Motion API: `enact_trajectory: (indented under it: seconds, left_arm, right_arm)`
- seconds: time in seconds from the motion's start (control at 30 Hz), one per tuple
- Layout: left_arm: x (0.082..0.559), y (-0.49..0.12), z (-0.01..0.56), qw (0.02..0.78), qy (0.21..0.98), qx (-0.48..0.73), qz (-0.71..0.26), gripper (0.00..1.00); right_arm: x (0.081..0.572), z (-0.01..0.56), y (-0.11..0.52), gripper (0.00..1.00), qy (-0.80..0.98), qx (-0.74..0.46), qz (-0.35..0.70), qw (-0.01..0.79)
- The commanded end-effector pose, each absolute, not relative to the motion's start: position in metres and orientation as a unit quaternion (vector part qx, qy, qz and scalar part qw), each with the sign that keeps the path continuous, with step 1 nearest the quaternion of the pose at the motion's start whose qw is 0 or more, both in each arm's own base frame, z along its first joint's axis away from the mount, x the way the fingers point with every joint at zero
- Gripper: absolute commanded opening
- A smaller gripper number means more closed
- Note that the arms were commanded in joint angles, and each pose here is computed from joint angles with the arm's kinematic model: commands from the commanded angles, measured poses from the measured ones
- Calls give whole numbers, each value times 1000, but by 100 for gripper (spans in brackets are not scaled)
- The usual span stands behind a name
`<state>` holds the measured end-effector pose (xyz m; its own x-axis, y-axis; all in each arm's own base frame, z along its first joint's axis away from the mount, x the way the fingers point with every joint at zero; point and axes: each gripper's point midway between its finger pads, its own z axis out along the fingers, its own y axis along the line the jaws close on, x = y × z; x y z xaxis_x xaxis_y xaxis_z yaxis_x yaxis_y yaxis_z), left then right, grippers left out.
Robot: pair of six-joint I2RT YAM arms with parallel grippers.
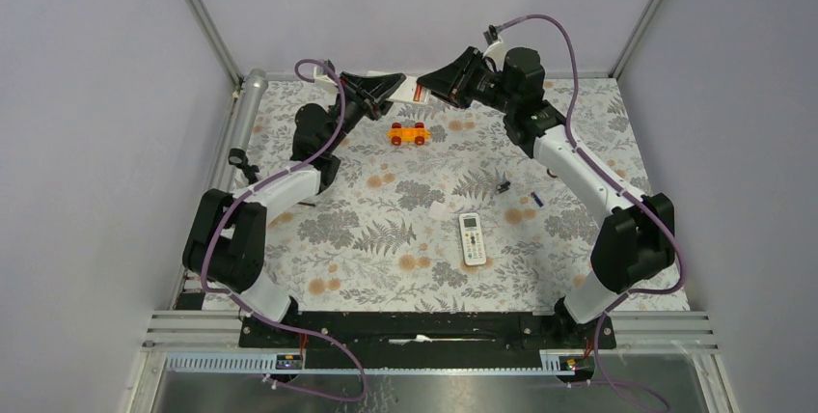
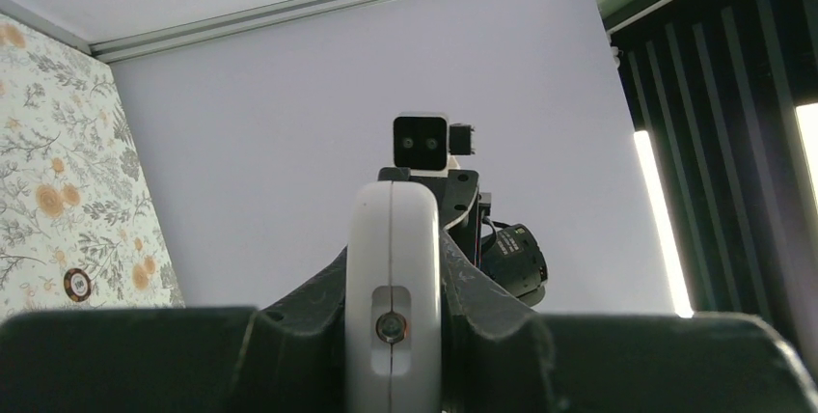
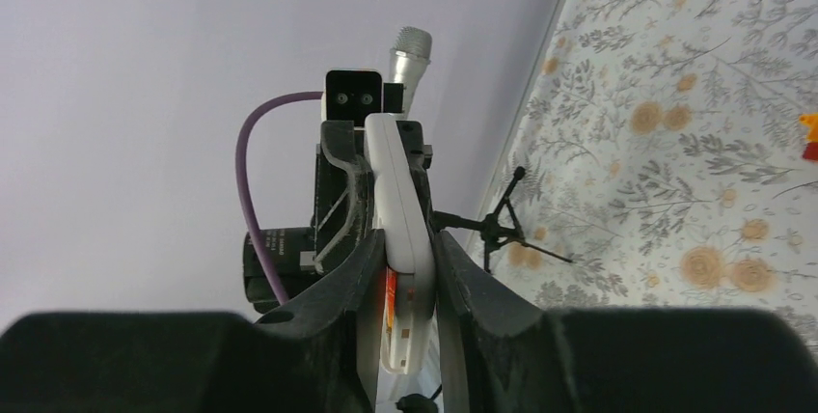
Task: Load the batteries into the remote control
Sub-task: Load the battery into the remote control.
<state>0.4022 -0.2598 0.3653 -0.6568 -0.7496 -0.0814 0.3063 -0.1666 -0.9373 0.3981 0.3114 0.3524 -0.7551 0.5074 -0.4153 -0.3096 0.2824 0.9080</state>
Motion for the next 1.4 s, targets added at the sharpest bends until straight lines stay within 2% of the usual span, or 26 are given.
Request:
enact_trajectory:
  seconds: [0.0, 0.23, 0.43, 0.47, 0.6, 0.67, 0.77, 0.93, 1.03, 1.2, 1.37]
  left_arm:
    - [383, -251, 430, 388, 473, -161, -774, 0]
    - [380, -248, 439, 374, 463, -171, -785, 0]
    - [378, -249, 443, 372, 463, -166, -787, 0]
    - [378, -249, 441, 373, 464, -166, -786, 0]
    - [377, -249, 430, 389, 475, -145, -775, 0]
    - [377, -247, 419, 403, 490, -130, -762, 0]
    - [374, -242, 404, 424, 501, -100, -748, 0]
    - [355, -235, 404, 452, 495, -2, -742, 0]
    - [335, -237, 414, 461, 481, 83, -741, 0]
    - [304, -245, 417, 485, 481, 216, -698, 0]
    - [298, -245, 406, 513, 493, 257, -654, 0]
  right_arm:
    - [383, 337, 315, 22, 745, -3, 557, 368]
    - [382, 325, 311, 13, 751, -37, 527, 396]
    - [382, 322, 314, 13, 752, -48, 528, 392]
    - [381, 324, 314, 19, 751, -43, 531, 390]
    - [384, 358, 311, 64, 723, 14, 584, 369]
    - [386, 380, 305, 75, 696, 30, 620, 360]
    - [379, 410, 296, 86, 663, 18, 651, 370]
    - [369, 425, 277, 95, 656, -15, 618, 433]
    - [372, 400, 259, 95, 690, -17, 558, 461]
    - [382, 330, 212, 93, 773, 1, 383, 506]
    - [379, 290, 183, 92, 804, 8, 295, 516]
